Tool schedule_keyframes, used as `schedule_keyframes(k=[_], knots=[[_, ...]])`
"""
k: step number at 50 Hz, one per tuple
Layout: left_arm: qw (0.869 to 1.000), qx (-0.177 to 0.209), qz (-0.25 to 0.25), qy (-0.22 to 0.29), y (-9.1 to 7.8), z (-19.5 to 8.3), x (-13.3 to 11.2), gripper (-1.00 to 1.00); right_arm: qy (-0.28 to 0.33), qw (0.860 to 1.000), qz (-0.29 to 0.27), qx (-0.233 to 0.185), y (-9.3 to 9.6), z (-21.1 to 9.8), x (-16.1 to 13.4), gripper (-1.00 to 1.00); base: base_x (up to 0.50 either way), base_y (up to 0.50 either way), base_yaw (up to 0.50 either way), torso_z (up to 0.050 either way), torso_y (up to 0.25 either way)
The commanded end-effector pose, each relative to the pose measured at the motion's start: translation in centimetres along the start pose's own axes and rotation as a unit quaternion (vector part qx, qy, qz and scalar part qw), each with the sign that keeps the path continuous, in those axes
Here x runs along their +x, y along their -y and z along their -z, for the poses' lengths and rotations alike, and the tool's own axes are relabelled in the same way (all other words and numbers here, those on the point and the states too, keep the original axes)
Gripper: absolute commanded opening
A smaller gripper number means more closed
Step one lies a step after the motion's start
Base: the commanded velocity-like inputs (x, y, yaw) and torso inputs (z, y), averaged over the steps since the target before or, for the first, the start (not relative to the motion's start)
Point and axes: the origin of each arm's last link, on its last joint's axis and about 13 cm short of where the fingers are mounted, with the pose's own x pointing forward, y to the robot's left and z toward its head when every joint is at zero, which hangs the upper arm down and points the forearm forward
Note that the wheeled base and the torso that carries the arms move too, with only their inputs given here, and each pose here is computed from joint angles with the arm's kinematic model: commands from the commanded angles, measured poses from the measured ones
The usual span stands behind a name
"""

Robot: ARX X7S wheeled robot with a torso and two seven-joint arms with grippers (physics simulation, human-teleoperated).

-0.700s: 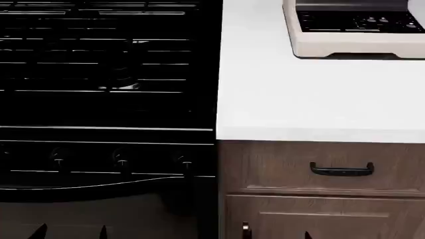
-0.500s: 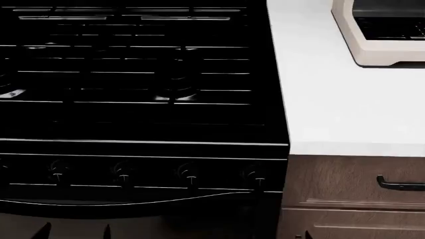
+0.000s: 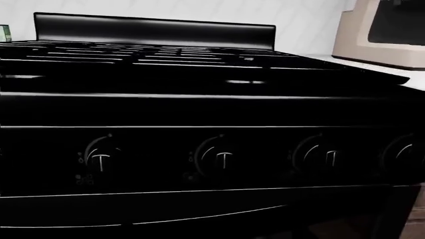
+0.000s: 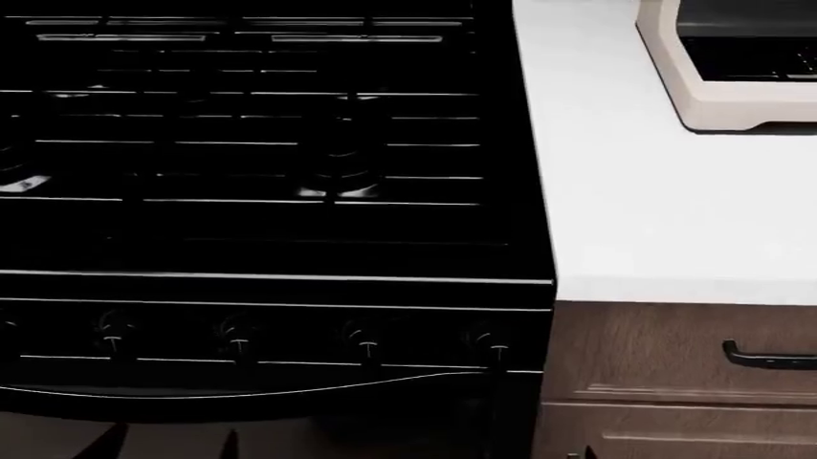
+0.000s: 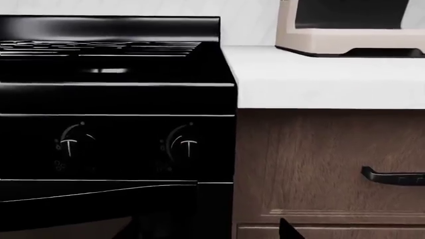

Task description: Pick the chicken breast from the counter and place it in the microwave.

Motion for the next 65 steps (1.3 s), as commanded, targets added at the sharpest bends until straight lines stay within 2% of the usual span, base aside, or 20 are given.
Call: schedule_keyframes(k=[1, 6, 31, 35, 41, 65], knots=[[1.0, 0.006, 0.002, -0.005, 0.01, 0.1, -0.34, 1.0, -0.005, 1.0, 0.005, 0.01, 0.05, -0.01, -0.2, 1.0, 0.0, 0.0, 0.0, 0.05, 0.0], [1.0, 0.011, 0.004, -0.005, -0.02, 0.14, -0.47, 1.0, -0.009, 1.0, 0.008, 0.025, 0.07, -0.14, -0.24, 1.0, 0.0, 0.0, 0.0, 0.05, 0.0], [1.0, 0.003, 0.004, 0.006, -0.08, -0.28, -0.85, 1.0, -0.009, 1.0, 0.006, 0.018, -0.03, -0.09, -0.49, 1.0, 0.0, 0.0, 0.0, 0.05, 0.0], [1.0, 0.005, -0.006, 0.026, -0.08, -0.33, -0.93, 1.0, -0.009, 1.0, 0.005, 0.017, -0.01, -0.09, -0.51, 1.0, 0.0, 0.0, 0.0, 0.048, 0.0], [1.0, 0.006, -0.002, 0.026, 0.02, -0.33, -0.99, 1.0, -0.006, 1.0, 0.0, 0.003, -0.08, -0.16, -0.61, 1.0, 0.0, 0.29, 0.0, 0.0, 0.0], [1.0, 0.014, 0.001, 0.018, 0.47, -0.28, -1.08, 1.0, -0.009, 1.0, -0.004, -0.008, 0.17, -0.24, -0.78, 1.0, 0.0, 0.5, 0.0, 0.0, 0.0]])
